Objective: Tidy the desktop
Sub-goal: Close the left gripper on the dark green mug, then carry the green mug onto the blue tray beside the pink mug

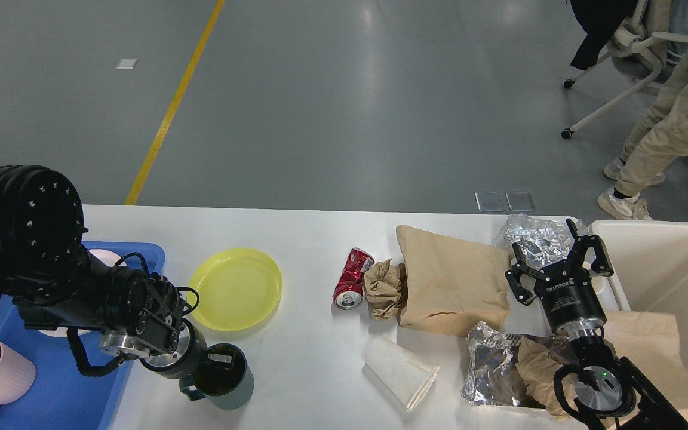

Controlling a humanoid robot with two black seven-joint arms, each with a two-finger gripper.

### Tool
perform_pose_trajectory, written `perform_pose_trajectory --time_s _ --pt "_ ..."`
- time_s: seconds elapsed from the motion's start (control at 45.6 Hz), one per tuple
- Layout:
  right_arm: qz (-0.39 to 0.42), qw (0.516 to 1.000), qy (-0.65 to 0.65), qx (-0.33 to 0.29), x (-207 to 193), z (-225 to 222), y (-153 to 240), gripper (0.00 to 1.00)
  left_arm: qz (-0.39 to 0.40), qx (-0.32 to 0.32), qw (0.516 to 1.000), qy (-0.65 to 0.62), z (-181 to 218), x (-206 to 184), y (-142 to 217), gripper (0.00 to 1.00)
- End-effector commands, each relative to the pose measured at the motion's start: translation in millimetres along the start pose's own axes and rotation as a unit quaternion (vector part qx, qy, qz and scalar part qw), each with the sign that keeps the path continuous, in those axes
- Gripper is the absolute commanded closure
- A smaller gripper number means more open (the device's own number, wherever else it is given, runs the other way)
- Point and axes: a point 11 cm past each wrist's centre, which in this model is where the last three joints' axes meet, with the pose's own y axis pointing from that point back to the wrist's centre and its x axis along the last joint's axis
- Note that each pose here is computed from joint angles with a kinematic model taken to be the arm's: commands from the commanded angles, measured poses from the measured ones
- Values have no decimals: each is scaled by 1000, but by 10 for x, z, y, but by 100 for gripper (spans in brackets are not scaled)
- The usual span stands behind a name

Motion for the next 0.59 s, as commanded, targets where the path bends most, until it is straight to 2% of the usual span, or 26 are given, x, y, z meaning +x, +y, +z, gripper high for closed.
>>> perform_pose_trajectory --time_s 0.0,0.373,0.57 --pt "0 1000 0 0 0 0 0 0 3 18 1000 0 -37 -3 -12 99" --pt "0 1000 0 0 0 0 0 0 -1 14 1000 5 -30 23 54 100" --pt "1 1000 0 0 4 2 2 0 -18 10 1000 19 -84 221 624 100"
